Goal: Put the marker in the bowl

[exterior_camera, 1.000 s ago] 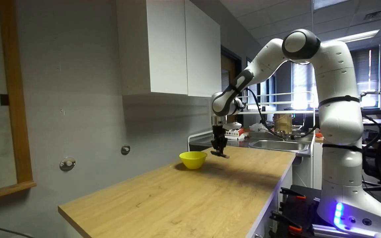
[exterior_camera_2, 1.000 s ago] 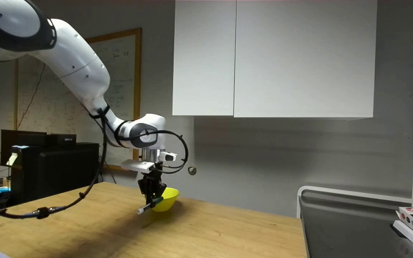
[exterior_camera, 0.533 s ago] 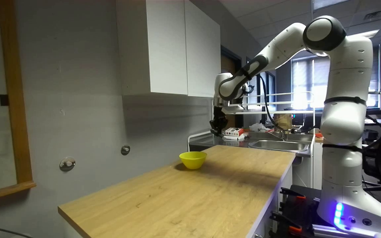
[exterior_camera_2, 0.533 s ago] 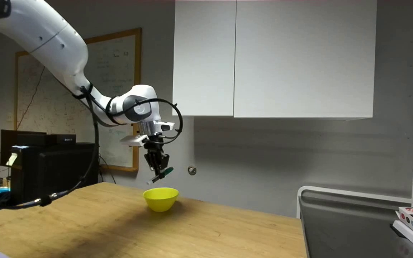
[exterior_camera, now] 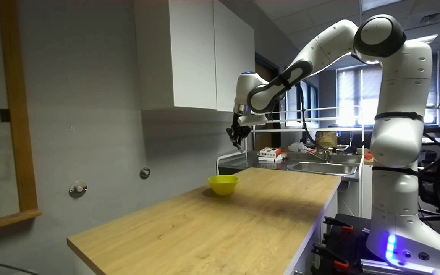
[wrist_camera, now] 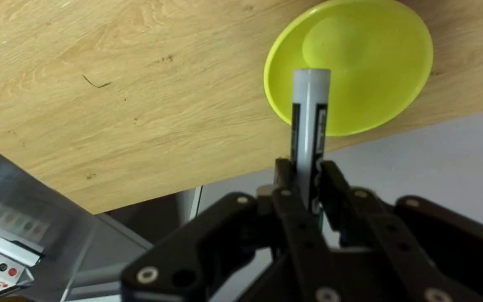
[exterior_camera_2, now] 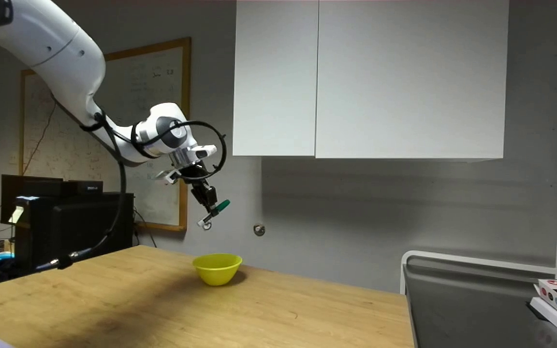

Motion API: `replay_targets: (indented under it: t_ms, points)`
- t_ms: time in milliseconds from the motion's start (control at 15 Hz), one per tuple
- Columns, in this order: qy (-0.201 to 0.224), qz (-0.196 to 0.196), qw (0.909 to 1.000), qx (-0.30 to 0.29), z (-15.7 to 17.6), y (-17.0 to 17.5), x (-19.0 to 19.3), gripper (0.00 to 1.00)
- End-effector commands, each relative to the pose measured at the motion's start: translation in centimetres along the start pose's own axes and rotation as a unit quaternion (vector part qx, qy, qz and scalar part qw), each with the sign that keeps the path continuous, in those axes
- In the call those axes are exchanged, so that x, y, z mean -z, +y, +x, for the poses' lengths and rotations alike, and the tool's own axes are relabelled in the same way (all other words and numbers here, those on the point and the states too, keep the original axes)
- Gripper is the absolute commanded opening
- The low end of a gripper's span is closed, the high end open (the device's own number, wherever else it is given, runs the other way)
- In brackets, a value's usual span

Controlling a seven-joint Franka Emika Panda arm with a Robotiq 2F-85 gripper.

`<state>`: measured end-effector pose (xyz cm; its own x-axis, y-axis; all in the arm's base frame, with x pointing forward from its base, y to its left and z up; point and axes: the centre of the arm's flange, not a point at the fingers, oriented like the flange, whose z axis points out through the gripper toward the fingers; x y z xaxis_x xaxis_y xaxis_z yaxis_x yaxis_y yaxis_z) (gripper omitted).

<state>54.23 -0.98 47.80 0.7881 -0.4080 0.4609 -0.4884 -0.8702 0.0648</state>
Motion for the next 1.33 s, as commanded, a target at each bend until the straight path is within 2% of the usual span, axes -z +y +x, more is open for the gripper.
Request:
replay_targets:
  t_ms: [0, 267, 733, 1267]
  points:
    - [0.033, -0.033, 0.9986, -0.027, 1.2, -3.9, -1.8, 0.13]
    - [0.044, -0.057, 0.9967, -0.038, 2.0, -6.2, -5.0, 0.13]
    - [0.024, -0.078, 0.996, -0.035, 3.9, -9.2, -11.6, 0.13]
    - [-0.004, -0.104, 0.994, -0.035, 3.7, -9.7, -18.3, 0.12]
